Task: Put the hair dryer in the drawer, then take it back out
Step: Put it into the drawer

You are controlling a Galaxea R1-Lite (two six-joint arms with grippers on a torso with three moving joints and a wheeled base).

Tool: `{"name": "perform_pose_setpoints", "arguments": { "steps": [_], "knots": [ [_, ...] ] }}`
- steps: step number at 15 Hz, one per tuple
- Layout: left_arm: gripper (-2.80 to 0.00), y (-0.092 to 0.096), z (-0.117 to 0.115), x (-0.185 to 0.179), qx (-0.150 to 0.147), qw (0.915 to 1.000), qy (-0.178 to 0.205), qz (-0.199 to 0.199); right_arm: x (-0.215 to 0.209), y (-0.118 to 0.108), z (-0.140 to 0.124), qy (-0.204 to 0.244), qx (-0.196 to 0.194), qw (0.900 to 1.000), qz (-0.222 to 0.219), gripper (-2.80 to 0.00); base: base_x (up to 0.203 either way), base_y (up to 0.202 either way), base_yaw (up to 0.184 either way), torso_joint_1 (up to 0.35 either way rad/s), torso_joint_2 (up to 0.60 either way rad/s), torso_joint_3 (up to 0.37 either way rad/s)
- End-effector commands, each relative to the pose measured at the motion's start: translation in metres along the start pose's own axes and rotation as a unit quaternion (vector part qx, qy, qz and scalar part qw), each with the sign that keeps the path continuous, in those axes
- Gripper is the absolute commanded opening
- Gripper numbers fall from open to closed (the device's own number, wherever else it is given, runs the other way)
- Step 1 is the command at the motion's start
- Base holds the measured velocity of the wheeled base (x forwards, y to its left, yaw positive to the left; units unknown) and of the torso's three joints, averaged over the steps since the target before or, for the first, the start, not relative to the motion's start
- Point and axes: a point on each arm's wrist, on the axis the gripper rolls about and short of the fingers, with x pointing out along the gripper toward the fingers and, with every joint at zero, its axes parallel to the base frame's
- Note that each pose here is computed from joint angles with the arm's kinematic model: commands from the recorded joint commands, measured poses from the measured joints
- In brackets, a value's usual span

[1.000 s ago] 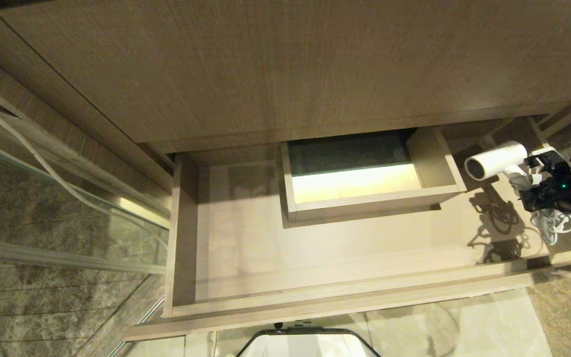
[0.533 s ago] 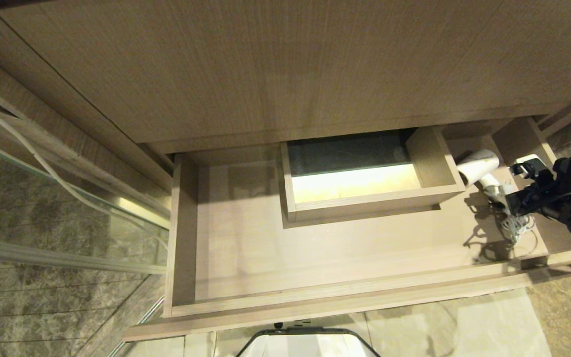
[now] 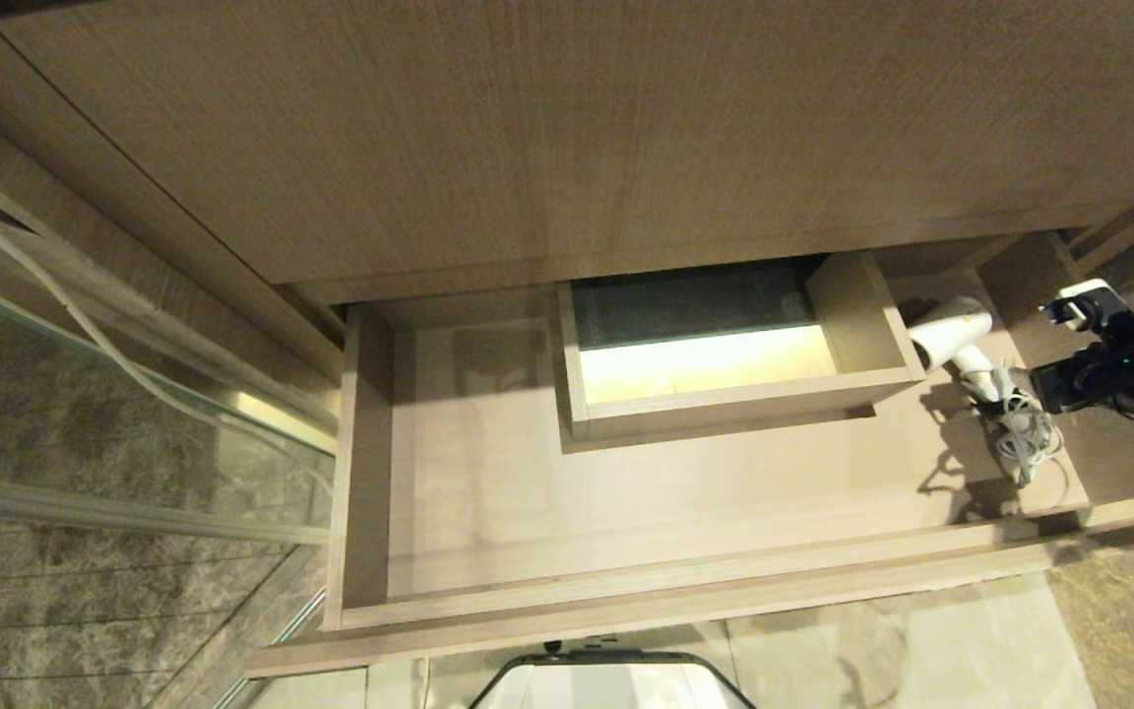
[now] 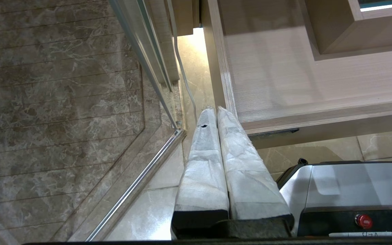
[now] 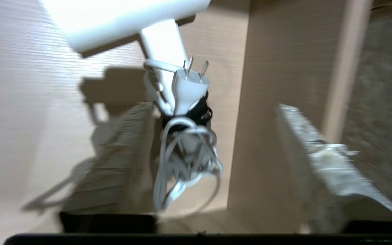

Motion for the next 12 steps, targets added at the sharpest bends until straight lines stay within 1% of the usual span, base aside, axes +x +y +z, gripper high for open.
{"name": "perform_pose_setpoints", "arguments": {
  "steps": [1,5,6,7,8,10,11,12],
  "knots": [
    [-2.80,0.000,0.000,0.000,0.000,1.0000,0.000,0.000,-0.051,-0.013,0.027,-0.030,-0.002,0.999,-0.012,-2.80,0.000,0.000,0.000,0.000,0.00,0.000],
    [-2.80,0.000,0.000,0.000,0.000,1.0000,0.000,0.000,-0.052,-0.012,0.026,-0.028,0.000,1.000,-0.010,-2.80,0.000,0.000,0.000,0.000,0.00,0.000],
    [-2.80,0.000,0.000,0.000,0.000,1.0000,0.000,0.000,-0.055,-0.011,0.023,-0.017,0.001,1.000,-0.004,-2.80,0.000,0.000,0.000,0.000,0.00,0.000],
    [-2.80,0.000,0.000,0.000,0.000,1.0000,0.000,0.000,-0.067,-0.010,0.022,-0.005,0.002,1.000,0.003,-2.80,0.000,0.000,0.000,0.000,0.00,0.000],
    [-2.80,0.000,0.000,0.000,0.000,1.0000,0.000,0.000,-0.088,-0.012,0.029,-0.006,0.001,1.000,0.002,-2.80,0.000,0.000,0.000,0.000,0.00,0.000],
    [-2.80,0.000,0.000,0.000,0.000,1.0000,0.000,0.000,-0.147,-0.018,0.050,-0.033,-0.003,0.999,-0.014,-2.80,0.000,0.000,0.000,0.000,0.00,0.000],
    [-2.80,0.000,0.000,0.000,0.000,1.0000,0.000,0.000,-0.167,-0.016,0.050,-0.031,-0.003,0.999,-0.013,-2.80,0.000,0.000,0.000,0.000,0.00,0.000],
    [-2.80,0.000,0.000,0.000,0.000,1.0000,0.000,0.000,-0.177,-0.012,0.044,-0.015,-0.001,1.000,-0.004,-2.80,0.000,0.000,0.000,0.000,0.00,0.000]
  ]
}}
